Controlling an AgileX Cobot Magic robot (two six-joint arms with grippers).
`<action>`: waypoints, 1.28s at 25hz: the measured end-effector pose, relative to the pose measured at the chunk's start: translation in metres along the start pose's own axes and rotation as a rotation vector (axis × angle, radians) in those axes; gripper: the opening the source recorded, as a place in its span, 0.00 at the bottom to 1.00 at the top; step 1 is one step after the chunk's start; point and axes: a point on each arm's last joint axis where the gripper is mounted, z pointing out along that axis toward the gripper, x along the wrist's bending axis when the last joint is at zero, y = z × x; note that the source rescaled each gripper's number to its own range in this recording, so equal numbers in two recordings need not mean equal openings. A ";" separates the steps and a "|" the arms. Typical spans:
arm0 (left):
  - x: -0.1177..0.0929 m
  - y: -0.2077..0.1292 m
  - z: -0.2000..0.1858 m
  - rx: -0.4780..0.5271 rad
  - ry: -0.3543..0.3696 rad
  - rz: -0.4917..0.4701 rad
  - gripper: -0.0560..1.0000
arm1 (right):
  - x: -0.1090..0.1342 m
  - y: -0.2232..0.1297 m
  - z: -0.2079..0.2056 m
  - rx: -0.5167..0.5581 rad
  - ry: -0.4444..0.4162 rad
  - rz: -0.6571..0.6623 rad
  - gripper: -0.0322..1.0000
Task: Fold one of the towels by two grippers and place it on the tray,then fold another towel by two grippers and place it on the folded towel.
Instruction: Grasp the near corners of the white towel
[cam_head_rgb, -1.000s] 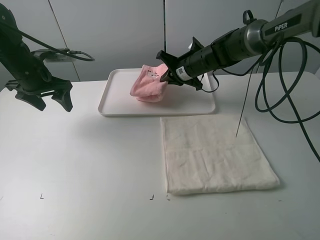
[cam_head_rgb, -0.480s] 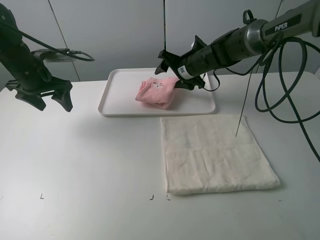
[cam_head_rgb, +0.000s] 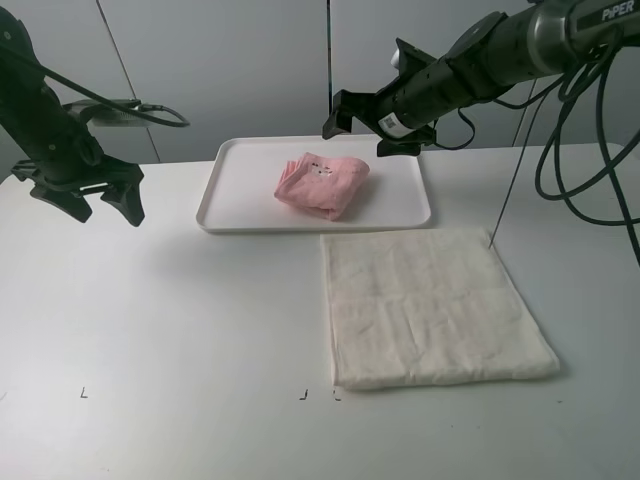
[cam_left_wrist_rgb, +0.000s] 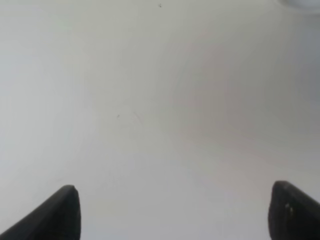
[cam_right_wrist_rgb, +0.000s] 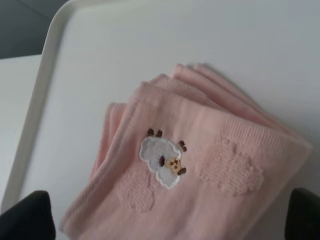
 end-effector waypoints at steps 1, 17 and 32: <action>0.000 0.000 0.000 0.002 0.000 0.012 0.97 | 0.000 0.004 -0.011 0.010 -0.005 -0.028 1.00; -0.082 0.006 0.003 -0.064 -0.014 0.573 0.97 | -0.024 -0.036 -0.142 0.352 -0.181 -0.476 1.00; -0.165 -0.008 0.004 -0.122 -0.030 1.007 0.97 | -0.032 -0.145 -0.171 0.766 0.093 -0.924 1.00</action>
